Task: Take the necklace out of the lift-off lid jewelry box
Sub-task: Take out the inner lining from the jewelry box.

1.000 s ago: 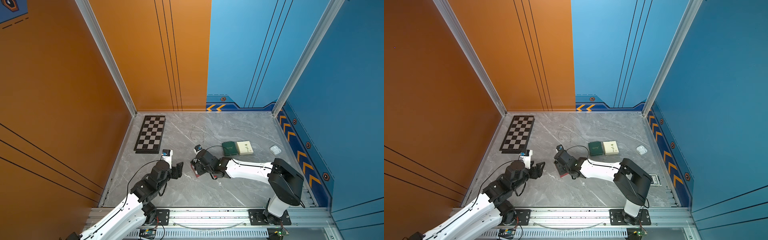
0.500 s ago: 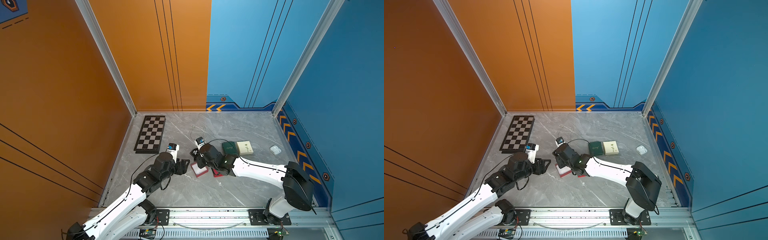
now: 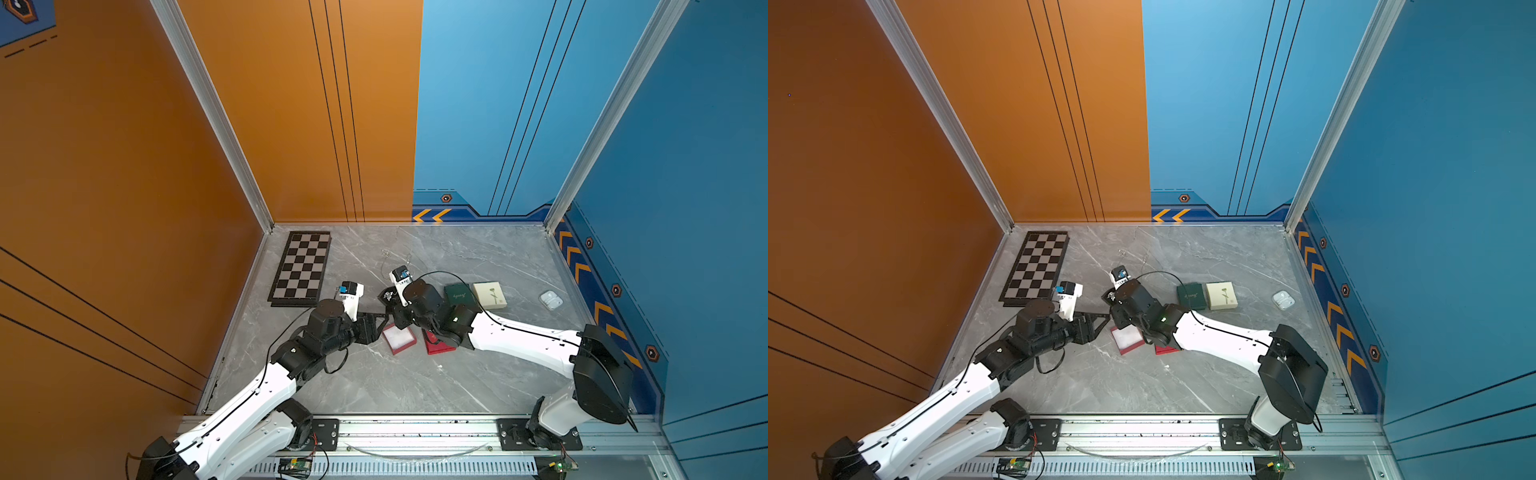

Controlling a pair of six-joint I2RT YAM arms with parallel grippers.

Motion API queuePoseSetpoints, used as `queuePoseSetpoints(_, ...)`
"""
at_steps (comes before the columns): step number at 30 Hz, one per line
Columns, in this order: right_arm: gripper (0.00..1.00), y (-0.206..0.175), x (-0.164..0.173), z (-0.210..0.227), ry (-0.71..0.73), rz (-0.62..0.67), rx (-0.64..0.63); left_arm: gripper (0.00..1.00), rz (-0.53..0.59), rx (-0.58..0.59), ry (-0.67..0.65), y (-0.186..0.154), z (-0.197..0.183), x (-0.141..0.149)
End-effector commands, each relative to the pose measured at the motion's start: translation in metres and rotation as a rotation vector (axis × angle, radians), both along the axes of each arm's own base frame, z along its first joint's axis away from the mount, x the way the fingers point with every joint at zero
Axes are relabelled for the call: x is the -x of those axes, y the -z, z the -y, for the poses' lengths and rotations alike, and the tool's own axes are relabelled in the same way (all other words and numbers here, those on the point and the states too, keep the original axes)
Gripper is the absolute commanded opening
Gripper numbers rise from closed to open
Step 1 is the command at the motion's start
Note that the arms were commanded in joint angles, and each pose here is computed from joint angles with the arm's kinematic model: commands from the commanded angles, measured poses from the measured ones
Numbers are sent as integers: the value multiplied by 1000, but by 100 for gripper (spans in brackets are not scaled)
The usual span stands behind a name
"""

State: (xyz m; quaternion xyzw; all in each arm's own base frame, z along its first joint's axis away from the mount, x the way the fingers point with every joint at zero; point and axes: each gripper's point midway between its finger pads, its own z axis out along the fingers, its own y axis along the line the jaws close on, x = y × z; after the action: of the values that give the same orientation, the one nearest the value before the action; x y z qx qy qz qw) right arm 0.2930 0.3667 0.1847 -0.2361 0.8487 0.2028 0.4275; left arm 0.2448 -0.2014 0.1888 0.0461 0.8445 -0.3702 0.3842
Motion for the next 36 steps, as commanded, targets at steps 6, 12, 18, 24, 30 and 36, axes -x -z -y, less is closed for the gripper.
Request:
queuePoseSetpoints(6, 2, -33, 8, -6, -33, 5, -124, 57, -13, 72, 4, 0, 5, -7)
queuePoseSetpoints(12, 3, -32, 15, -9, -50, -22, -149, 57, -3, 126, -1, -1, 2, -14)
queuePoseSetpoints(18, 3, -32, 17, -12, -62, -28, -159, 49, -6, 171, 10, -2, 4, -16)
queuePoseSetpoints(24, 3, -30, 18, -15, -70, -34, -166, 42, 12, 193, 27, -9, 6, -15)
queuePoseSetpoints(30, 3, -29, 19, -18, -77, -41, -171, 38, 16, 205, 36, -11, 8, -15)
queuePoseSetpoints(36, 3, -29, 20, -21, -90, -45, -180, 29, 20, 215, 49, -13, 11, -16)
